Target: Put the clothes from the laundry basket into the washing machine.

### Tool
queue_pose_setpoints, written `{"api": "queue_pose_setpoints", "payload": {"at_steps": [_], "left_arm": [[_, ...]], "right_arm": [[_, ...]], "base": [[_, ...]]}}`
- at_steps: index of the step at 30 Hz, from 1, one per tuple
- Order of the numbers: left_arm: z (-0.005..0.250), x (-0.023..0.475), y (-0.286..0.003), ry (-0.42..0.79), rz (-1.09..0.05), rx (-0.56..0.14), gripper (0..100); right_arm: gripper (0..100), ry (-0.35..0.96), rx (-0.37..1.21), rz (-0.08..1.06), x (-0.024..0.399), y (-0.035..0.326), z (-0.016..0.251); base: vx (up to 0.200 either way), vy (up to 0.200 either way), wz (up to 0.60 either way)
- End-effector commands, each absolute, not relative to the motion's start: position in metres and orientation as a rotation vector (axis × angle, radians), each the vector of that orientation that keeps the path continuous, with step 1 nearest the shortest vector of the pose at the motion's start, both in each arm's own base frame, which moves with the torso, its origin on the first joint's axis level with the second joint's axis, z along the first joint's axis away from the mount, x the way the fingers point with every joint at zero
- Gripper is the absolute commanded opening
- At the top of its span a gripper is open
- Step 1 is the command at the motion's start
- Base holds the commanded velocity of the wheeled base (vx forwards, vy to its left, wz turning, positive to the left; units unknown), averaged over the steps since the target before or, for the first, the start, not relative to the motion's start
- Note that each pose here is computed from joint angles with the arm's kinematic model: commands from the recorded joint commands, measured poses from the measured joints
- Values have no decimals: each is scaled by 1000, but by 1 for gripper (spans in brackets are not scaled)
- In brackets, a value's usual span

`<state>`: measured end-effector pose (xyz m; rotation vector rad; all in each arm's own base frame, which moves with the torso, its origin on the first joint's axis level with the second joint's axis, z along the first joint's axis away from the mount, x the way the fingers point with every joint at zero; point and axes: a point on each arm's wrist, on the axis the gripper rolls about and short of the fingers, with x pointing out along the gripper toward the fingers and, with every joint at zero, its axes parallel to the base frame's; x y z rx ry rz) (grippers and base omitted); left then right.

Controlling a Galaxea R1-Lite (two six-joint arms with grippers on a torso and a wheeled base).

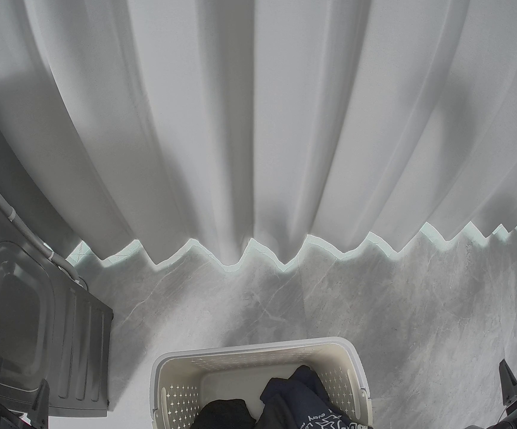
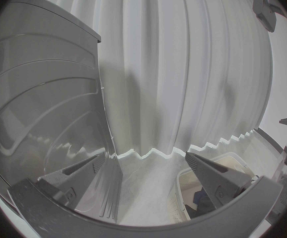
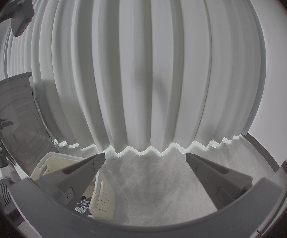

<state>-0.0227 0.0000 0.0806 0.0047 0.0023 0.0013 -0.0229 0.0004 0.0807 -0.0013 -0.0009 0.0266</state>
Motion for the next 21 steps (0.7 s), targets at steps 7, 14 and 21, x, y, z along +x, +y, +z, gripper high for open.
{"api": "queue_pose_setpoints", "payload": {"at_steps": [7, 14, 21], "left_arm": [[76, -23, 0, 2, 0, 5, 100], [76, -23, 0, 2, 0, 5, 100], [76, -23, 0, 2, 0, 5, 100]], "right_arm": [[100, 0, -2, 28, -23, 0, 76], [100, -2, -2, 28, -23, 0, 76], [100, -2, -2, 28, -23, 0, 76]], "base": [[-200, 0, 0], [-200, 0, 0], [-200, 0, 0]]}}
